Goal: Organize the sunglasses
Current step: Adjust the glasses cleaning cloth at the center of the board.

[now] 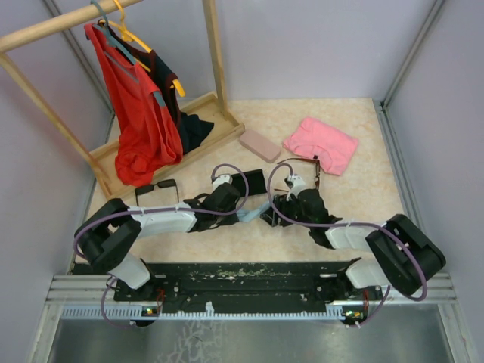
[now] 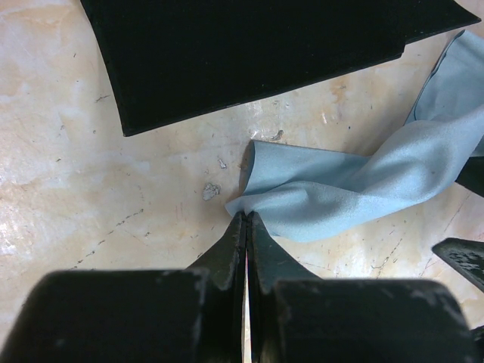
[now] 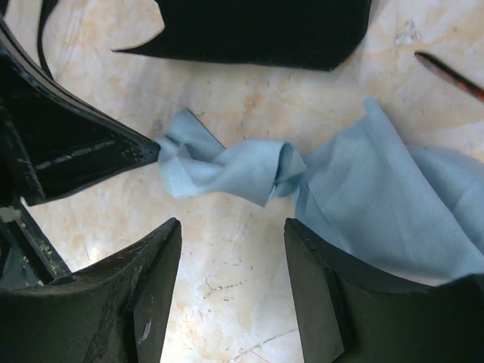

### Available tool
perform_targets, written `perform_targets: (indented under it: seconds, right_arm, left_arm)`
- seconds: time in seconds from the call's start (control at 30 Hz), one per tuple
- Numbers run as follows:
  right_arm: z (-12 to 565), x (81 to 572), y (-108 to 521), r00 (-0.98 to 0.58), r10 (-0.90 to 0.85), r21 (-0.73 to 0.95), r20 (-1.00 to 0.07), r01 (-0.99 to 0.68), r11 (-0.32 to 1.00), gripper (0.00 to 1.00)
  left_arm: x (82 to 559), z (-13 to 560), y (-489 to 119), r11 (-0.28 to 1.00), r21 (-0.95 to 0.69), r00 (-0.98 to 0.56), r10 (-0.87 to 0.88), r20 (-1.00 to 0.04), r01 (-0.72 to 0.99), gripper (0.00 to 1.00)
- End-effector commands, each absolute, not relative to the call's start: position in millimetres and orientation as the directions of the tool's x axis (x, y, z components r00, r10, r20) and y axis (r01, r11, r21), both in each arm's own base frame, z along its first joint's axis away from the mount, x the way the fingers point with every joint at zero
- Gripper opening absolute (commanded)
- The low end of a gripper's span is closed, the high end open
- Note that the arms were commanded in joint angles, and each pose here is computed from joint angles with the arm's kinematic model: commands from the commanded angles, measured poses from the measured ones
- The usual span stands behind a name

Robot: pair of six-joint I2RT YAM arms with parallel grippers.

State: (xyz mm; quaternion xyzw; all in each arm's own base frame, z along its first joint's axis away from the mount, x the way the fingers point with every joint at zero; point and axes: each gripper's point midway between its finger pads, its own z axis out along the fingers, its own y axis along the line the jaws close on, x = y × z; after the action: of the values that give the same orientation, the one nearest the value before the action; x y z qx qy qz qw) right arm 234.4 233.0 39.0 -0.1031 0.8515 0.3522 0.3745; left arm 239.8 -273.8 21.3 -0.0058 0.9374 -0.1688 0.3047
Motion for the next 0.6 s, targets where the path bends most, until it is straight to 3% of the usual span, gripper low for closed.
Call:
perform_targets:
  seconds: [0.0,0.3,0.57]
  right_arm:
    - [96.3,257.5,241.6,-0.553,0.198,0.520,-0.809,-0.519,0.679,0.58]
    - [90.6,261.5,223.7,-0.545,0.225,0.505,-0.808,-0.443,0.741,0.63]
    - [76.6,249.3,233.7,-0.619,0.215,0.572,-0.755,-0.462,0.678,0.65]
  left_arm:
    - [233.2,12.3,-261.9,0.958,-0.271,-0.834,-0.078,-0.547,0.088,0.01]
    - [234.8,13.3,-264.2,0.958,-0.272,-0.834,-0.077,-0.547,0.090,0.01]
    - [235.7,14.2,-266.0,0.958,-0.273,-0.834,-0.075,-0.546,0.092,0.01]
